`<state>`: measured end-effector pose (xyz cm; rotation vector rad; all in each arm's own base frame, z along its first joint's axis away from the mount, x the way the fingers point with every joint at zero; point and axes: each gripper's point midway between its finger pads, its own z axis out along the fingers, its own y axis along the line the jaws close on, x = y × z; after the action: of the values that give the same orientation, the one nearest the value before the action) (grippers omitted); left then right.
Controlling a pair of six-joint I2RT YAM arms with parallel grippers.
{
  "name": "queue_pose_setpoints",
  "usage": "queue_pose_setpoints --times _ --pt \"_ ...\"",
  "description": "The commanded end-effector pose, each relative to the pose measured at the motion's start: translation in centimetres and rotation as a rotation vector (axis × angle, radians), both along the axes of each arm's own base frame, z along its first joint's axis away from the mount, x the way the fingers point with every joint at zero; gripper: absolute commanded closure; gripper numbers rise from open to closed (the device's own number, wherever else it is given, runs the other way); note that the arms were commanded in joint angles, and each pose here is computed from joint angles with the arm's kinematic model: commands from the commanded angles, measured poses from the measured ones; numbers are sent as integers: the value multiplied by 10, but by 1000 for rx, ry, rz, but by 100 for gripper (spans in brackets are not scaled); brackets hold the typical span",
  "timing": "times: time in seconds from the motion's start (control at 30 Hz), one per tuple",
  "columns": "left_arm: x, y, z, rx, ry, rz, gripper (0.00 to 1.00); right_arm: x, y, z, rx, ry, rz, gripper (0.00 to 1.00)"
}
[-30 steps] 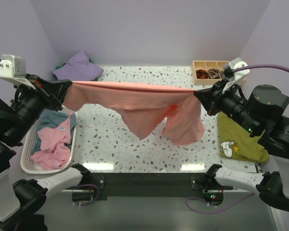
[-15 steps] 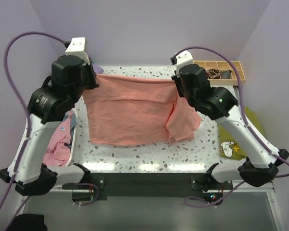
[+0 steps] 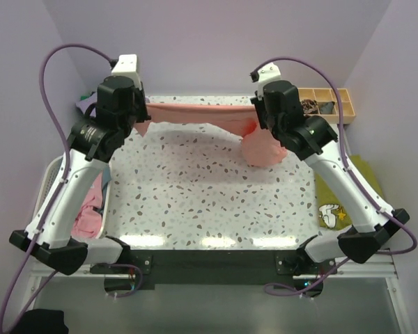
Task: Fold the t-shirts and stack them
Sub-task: Flatten out the tshirt
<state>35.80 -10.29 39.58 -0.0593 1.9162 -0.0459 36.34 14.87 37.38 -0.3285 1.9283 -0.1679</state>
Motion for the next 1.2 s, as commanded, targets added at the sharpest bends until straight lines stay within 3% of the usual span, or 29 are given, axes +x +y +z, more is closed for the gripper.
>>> queue_pose_setpoints --times 0.0,0.23,0.37,0.6,0.73,0.97,1.07,1.17 --pt "-46 30 59 -99 -211 40 100 -31 -1 24 126 -49 78 100" --pt "-126 26 121 -197 -303 -182 100 -121 2 95 349 -112 363 100" --pt "-164 26 141 -256 -344 -266 100 -158 -13 140 437 -222 424 100" --pt "-191 31 160 -282 -366 -301 100 -156 -17 161 422 -271 416 100" --pt "-172 40 142 -249 -314 -204 100 -124 -2 132 368 -191 373 100" --pt "-114 45 77 -144 -156 -31 100 -60 17 25 202 20 227 100" --pt "-88 33 34 -120 -79 -18 100 -36 20 -32 109 111 165 97" --pt "-62 21 -26 -91 28 4 100 -9 17 -85 25 182 74 100"
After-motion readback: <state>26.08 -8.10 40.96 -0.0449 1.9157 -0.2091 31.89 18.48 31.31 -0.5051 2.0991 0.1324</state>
